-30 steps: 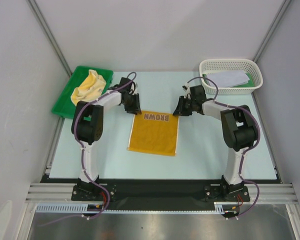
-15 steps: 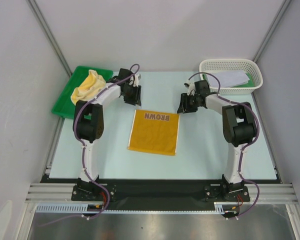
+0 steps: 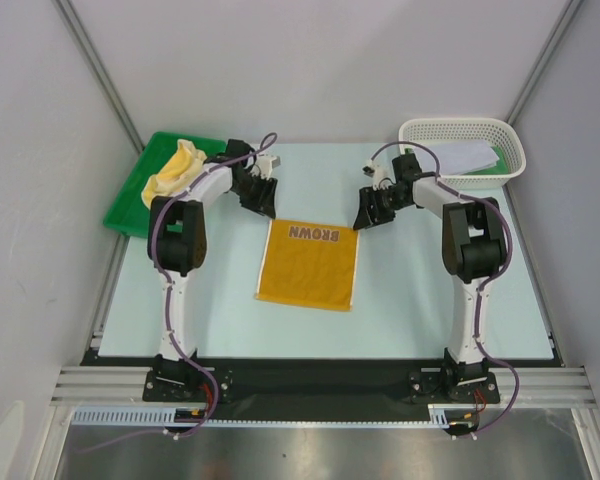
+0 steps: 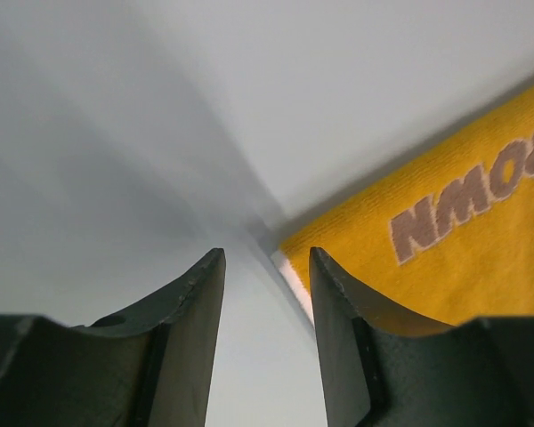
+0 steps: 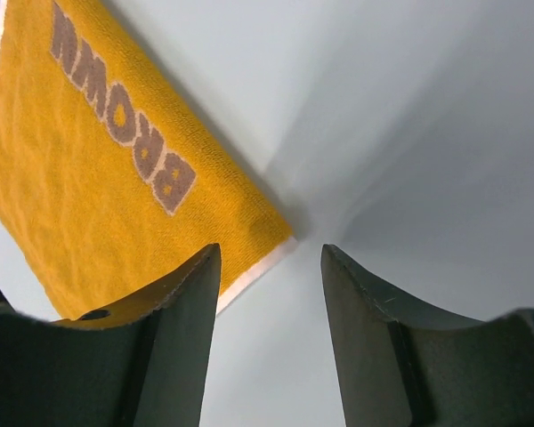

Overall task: Fold and stack the towels
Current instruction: Fold the towel

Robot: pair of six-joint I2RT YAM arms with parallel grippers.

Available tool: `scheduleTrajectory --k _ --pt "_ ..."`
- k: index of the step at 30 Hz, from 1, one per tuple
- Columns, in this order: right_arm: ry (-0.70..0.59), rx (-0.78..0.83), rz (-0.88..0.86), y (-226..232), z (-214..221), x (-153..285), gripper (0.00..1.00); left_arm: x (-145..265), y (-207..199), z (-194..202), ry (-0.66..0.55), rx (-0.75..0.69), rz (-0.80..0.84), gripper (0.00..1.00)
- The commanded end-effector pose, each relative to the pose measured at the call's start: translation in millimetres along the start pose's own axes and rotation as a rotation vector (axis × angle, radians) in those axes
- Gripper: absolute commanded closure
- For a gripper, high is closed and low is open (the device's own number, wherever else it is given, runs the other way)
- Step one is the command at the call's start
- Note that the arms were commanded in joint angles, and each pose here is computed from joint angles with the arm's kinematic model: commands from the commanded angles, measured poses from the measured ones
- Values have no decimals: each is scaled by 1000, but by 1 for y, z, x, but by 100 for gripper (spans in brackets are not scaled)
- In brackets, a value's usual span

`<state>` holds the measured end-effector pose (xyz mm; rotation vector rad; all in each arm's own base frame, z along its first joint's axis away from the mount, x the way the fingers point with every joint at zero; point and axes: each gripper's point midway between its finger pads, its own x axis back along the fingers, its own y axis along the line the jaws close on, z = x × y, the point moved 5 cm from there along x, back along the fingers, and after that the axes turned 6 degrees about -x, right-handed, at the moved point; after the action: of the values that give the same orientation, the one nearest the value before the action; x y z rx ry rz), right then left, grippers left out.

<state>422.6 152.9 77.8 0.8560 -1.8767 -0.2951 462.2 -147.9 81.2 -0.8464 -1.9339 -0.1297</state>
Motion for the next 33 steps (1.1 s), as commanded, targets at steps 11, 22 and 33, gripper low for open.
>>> scheduleTrajectory --k 11,22,33 --pt "60 61 -116 -7 -7 -18 48 -3 7 2 22 -103 96 53" --pt "111 66 -117 -6 7 -15 57 -12 2 5 30 -101 164 62" --pt "108 68 -103 -12 6 -14 71 -15 -5 0 21 -99 221 90"
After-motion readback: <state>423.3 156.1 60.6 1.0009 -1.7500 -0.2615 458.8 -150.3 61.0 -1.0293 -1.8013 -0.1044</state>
